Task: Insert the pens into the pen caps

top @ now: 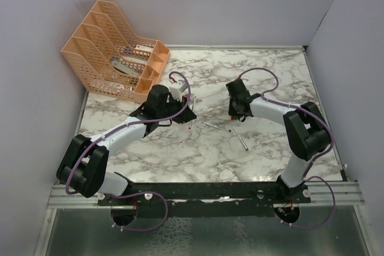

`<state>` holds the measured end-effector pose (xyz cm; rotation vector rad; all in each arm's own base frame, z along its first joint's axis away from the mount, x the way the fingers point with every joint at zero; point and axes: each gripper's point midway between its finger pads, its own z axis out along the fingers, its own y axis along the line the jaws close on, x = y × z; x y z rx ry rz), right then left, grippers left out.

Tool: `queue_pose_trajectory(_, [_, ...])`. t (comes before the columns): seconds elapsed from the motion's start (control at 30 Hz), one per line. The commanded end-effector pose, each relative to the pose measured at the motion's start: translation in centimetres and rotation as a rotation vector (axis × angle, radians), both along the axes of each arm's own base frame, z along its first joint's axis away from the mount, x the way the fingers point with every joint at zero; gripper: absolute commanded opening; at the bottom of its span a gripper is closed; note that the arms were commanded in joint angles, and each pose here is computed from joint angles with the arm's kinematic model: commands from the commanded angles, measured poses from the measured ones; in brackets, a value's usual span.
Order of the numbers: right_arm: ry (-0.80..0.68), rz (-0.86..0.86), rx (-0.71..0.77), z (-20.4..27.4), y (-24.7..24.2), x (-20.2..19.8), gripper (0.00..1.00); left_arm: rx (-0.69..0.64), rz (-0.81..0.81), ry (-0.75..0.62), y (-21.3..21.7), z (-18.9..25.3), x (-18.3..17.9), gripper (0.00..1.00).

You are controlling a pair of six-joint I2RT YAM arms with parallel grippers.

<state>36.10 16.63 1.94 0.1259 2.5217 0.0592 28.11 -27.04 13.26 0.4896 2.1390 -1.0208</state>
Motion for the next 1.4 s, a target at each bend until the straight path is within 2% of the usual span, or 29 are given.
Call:
queue_pose_trajectory(0.0, [0.153,0.047,-0.040,-1.6,-0.1,-3.6,0.01,-0.001,0.001,-0.026,-0.1,0.5,0.2,0.00])
queue_pose_trajectory(0.23, [-0.078,0.094,0.076,6.0,2.9,1.4,0.01,-0.014,-0.018,-0.036,-0.2,0.7,-0.1,0.00])
queue_pose_trajectory(0.43, [-0.311,0.128,0.211,13.0,4.7,3.6,0.01,-0.087,-0.082,-0.055,-1.2,2.1,-1.2,0.00])
queue_pose_trajectory(0.8, [-0.757,0.265,0.503,24.1,6.3,1.3,0.01,-0.197,-0.245,-0.108,-5.8,5.5,-4.2,0.00])
queue_pose_trajectory(1.07, [-0.894,0.325,0.642,27.2,6.3,-1.6,0.01,-0.249,-0.270,-0.061,-7.7,6.8,-4.1,0.00])
queue_pose_trajectory(1.37, [-0.934,0.345,0.735,28.4,6.3,-3.4,0.01,-0.264,-0.287,-0.016,-8.6,6.8,-3.8,0.00])
